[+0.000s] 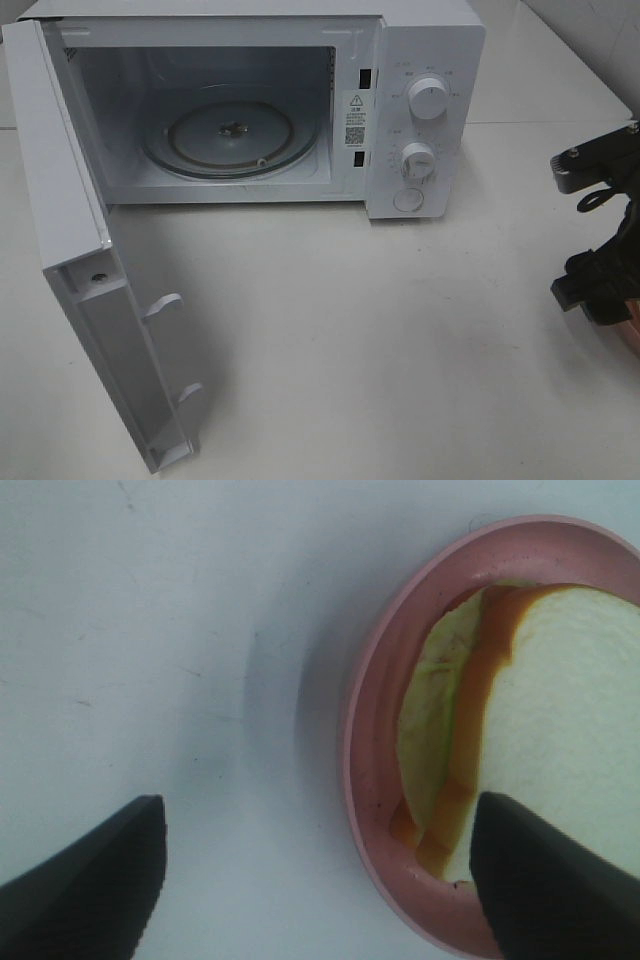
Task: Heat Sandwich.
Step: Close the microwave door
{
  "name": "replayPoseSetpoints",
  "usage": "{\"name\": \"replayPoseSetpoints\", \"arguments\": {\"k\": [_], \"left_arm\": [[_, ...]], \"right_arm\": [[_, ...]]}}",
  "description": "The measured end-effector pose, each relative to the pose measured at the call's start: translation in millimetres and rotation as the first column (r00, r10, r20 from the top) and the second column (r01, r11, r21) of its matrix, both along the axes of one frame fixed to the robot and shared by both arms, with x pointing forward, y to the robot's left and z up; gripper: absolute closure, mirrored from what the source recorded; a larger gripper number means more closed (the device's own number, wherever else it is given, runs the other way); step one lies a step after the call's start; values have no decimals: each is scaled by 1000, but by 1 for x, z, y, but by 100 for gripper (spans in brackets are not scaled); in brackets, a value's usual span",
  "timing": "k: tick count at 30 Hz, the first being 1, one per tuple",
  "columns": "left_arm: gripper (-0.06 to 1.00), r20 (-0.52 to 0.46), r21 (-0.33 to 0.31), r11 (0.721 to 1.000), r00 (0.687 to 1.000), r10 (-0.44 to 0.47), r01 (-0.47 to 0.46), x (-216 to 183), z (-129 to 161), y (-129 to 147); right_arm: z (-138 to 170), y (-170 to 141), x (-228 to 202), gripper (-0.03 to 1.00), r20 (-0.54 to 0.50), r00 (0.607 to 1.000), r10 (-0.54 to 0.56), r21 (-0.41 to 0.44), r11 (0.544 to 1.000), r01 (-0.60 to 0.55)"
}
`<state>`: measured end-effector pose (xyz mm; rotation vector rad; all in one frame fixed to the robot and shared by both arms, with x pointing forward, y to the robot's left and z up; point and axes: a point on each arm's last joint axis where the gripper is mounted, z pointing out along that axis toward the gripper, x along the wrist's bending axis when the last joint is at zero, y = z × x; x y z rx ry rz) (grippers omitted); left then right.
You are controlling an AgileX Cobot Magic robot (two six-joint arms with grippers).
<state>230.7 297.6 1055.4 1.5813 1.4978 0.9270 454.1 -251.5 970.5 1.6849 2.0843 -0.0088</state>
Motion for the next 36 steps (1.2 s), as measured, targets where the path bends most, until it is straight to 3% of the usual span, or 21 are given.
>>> {"name": "replayPoseSetpoints", "arguments": {"k": [4, 7, 14, 36], "left_arm": [[-5, 0, 0, 1000, 1000, 0, 0, 0, 0, 0], [-5, 0, 0, 1000, 1000, 0, 0, 0, 0, 0], [-5, 0, 0, 1000, 1000, 0, 0, 0, 0, 0], [-5, 0, 0, 1000, 1000, 0, 0, 0, 0, 0]], "right_arm": [[18, 1, -13, 16, 22, 1000, 6, 77, 997, -7], [33, 6, -28, 16, 33, 999, 44, 197, 979, -49], [58, 7, -53, 17, 81, 991, 108, 302, 945, -128], [106, -25, -133, 21, 302, 945, 122, 326, 919, -223]]}}
